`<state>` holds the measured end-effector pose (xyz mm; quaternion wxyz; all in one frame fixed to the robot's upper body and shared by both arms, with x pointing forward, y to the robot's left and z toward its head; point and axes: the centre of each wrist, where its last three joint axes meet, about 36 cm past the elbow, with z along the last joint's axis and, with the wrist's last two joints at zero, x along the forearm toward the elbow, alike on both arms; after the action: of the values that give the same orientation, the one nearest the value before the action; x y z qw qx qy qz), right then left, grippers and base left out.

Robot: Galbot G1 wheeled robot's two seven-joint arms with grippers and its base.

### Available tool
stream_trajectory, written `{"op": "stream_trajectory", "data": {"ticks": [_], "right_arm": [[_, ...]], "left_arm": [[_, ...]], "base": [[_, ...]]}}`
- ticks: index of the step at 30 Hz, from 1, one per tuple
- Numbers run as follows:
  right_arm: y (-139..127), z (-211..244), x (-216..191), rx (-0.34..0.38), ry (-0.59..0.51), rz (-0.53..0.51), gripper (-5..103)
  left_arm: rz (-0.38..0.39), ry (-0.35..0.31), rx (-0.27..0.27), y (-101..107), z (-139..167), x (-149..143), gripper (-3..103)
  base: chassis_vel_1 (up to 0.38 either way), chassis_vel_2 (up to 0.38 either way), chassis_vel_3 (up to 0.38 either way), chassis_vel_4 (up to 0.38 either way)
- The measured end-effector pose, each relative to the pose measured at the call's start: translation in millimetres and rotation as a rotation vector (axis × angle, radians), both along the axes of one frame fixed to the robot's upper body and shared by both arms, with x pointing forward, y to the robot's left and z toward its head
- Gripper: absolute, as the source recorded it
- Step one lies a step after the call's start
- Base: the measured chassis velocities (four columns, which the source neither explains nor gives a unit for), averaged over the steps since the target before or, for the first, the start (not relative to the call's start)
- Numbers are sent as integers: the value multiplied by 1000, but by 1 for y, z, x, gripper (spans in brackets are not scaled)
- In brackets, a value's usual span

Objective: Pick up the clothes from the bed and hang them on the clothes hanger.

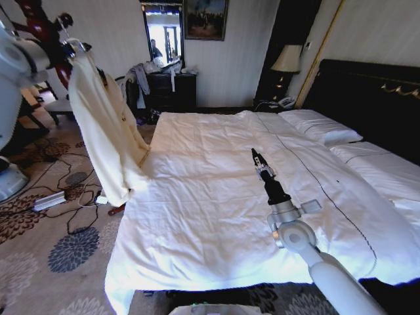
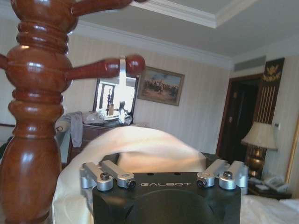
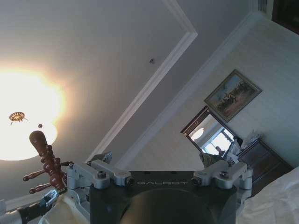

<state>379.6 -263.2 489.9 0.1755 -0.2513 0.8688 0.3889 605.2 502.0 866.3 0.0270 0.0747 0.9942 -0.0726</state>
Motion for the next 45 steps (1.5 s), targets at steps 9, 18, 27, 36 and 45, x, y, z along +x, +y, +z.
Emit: {"op": "stream_trajectory", "data": {"ticks": [9, 18, 27, 36, 45], "right_arm": [[1, 1, -3, 3, 7, 1, 100], [3, 0, -4, 15, 14, -7, 100], [4, -4, -11, 14, 22, -12, 100], [3, -6, -15, 11, 21, -12, 100], [6, -9, -16, 9, 28, -8, 100]], "left_arm": [[-55, -17, 106, -11, -39, -57, 100], [-131, -116, 170, -38, -40, -93, 100], [-135, -119, 206, -43, -50, -107, 100], [-103, -145, 201, -35, -43, -112, 100], [11, -135, 247, -34, -24, -129, 100]], "base": [[0, 0, 0, 0], [0, 0, 0, 0], [0, 0, 0, 0], [0, 0, 0, 0], [0, 0, 0, 0]]}}
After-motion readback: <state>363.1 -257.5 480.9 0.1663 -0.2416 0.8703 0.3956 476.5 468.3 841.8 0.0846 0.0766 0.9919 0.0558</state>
